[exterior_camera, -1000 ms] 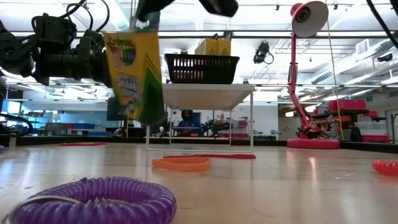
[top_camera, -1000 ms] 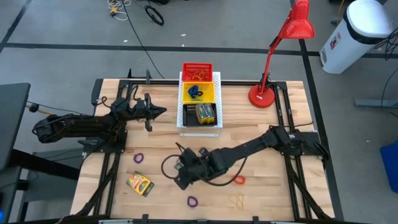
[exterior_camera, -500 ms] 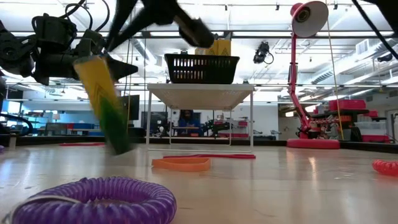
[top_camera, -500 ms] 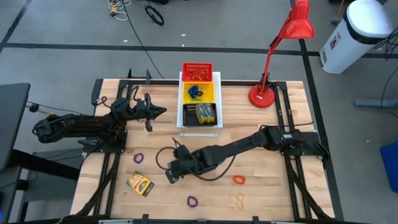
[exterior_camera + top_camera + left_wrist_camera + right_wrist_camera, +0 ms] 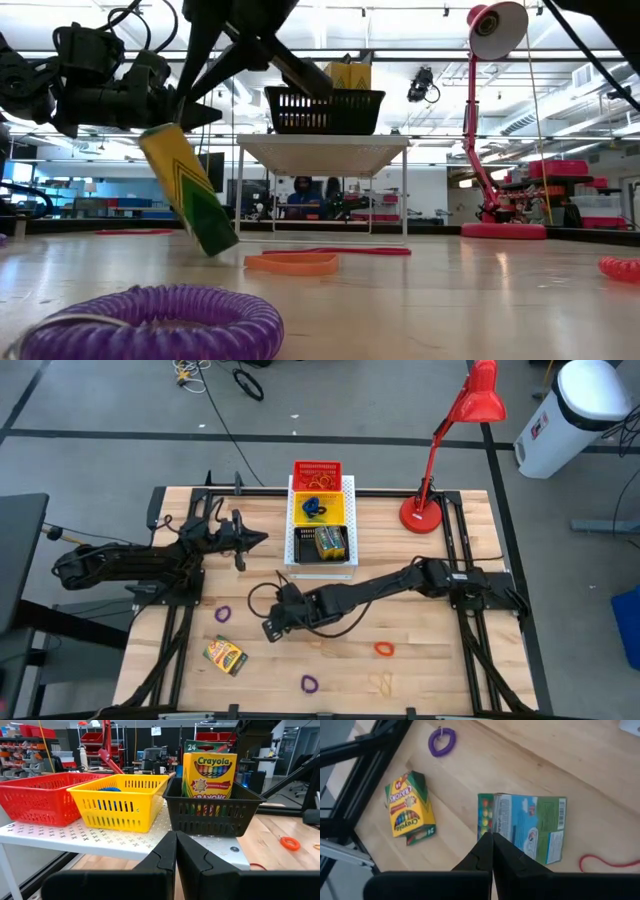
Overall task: Pick & Place Office Desk Supplies
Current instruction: Put the yellow crayon box into the black bin on the shelf
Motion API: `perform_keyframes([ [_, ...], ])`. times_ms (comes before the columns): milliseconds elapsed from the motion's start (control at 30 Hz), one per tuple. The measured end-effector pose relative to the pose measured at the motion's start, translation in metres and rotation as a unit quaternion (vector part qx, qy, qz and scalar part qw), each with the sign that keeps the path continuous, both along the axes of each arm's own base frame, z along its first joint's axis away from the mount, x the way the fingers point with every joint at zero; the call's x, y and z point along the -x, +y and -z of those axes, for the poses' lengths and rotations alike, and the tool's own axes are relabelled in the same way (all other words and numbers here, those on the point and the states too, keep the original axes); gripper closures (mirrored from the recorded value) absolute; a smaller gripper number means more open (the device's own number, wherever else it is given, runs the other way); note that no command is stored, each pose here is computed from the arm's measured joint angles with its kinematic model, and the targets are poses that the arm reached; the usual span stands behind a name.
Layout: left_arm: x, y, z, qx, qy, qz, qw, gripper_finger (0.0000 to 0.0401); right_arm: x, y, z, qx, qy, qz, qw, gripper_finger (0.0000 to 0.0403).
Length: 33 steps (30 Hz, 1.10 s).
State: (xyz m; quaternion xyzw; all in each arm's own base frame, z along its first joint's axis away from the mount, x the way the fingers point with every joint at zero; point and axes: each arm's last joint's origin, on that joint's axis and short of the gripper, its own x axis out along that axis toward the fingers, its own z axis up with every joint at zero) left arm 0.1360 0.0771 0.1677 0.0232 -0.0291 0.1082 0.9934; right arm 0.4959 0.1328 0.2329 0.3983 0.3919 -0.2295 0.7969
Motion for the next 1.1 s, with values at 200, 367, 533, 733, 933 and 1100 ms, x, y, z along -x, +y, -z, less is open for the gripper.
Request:
perform_keyframes([
  [200,0.0,0.0,0.002,0.006,0.01,0.0,1.0,0.0388,-0.002,-0.005,0.002,0.011,0.003,-0.009,1.0,0.0398],
  [367,0.0,0.0,0.002,0.011,0.01,0.0,1.0,0.0388,-0.003,-0.01,0.002,0.015,0.004,-0.012,1.0,0.0391],
  [533,0.0,0.0,0.003,0.016,0.009,0.001,1.0,0.0388,-0.003,-0.016,0.003,0.021,0.014,-0.013,1.0,0.0394],
  [733,0.0,0.0,0.003,0.017,0.009,0.001,1.0,0.0388,0.003,-0.02,0.006,0.032,0.054,-0.022,0.998,0.0391],
  [933,0.0,0.0,0.003,0.018,0.011,0.001,1.0,0.0388,0.004,-0.026,0.005,0.041,0.061,-0.03,0.997,0.039],
  [1100,0.0,0.0,0.005,0.023,0.018,0.001,1.0,0.0388,0.006,-0.028,-0.006,0.044,0.051,-0.044,0.997,0.0398],
])
